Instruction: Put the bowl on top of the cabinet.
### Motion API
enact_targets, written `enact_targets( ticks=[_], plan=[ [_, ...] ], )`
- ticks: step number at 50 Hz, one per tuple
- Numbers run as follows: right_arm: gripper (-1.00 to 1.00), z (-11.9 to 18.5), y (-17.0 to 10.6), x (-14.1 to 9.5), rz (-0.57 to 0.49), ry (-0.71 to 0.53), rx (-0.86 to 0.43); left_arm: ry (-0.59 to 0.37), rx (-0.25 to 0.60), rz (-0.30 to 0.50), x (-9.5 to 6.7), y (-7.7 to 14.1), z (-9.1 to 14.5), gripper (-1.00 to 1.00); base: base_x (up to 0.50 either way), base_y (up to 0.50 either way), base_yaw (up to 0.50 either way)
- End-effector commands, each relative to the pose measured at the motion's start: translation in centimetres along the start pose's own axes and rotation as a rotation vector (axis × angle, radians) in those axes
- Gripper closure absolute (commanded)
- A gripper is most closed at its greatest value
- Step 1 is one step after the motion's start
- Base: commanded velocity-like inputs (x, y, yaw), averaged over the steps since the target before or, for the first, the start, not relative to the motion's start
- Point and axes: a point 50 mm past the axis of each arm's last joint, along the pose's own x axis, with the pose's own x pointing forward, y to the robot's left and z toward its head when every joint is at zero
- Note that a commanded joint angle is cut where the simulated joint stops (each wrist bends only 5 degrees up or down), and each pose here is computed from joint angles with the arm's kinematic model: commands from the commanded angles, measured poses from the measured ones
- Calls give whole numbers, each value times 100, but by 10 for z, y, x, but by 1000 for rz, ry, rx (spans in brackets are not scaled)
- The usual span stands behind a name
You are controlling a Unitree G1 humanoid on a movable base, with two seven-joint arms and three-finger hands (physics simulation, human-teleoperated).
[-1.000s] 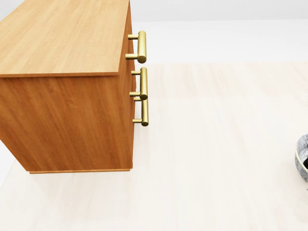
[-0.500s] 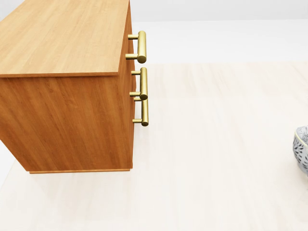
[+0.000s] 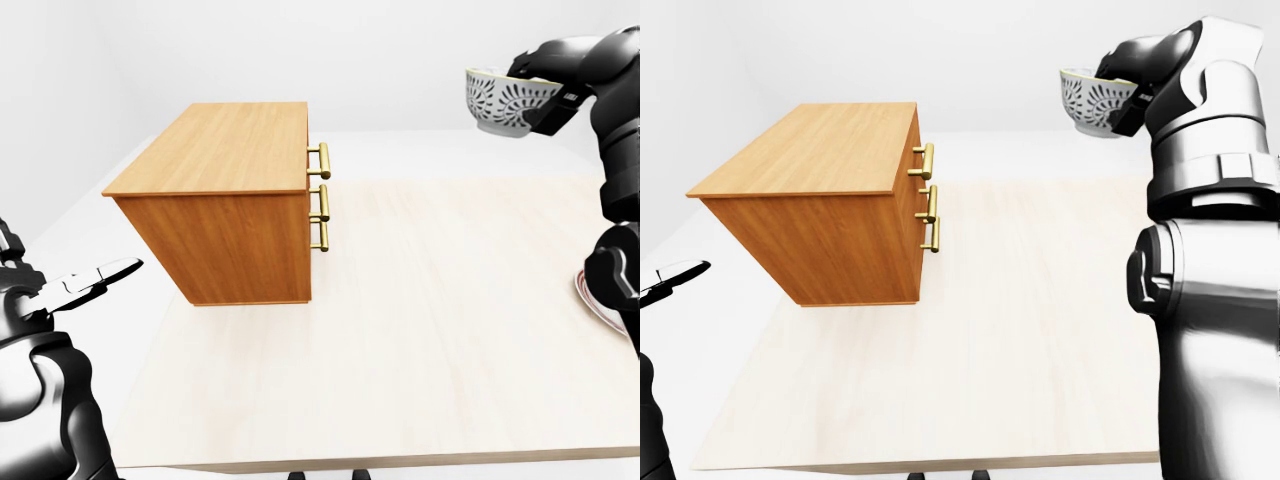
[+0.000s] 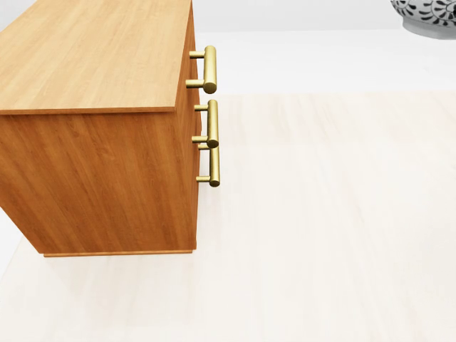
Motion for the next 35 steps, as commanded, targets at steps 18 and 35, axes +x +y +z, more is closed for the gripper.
enact_targets(
  ticks=[18, 35],
  plan=[
    [100, 260, -25, -126, -195, -615, -282, 33, -3, 2, -2, -3, -8, -100, 0, 0, 0],
    [100, 307, 19, -144, -169, -783, -307, 33, -13, 2, -3, -3, -7, -100, 0, 0, 0]
  ],
)
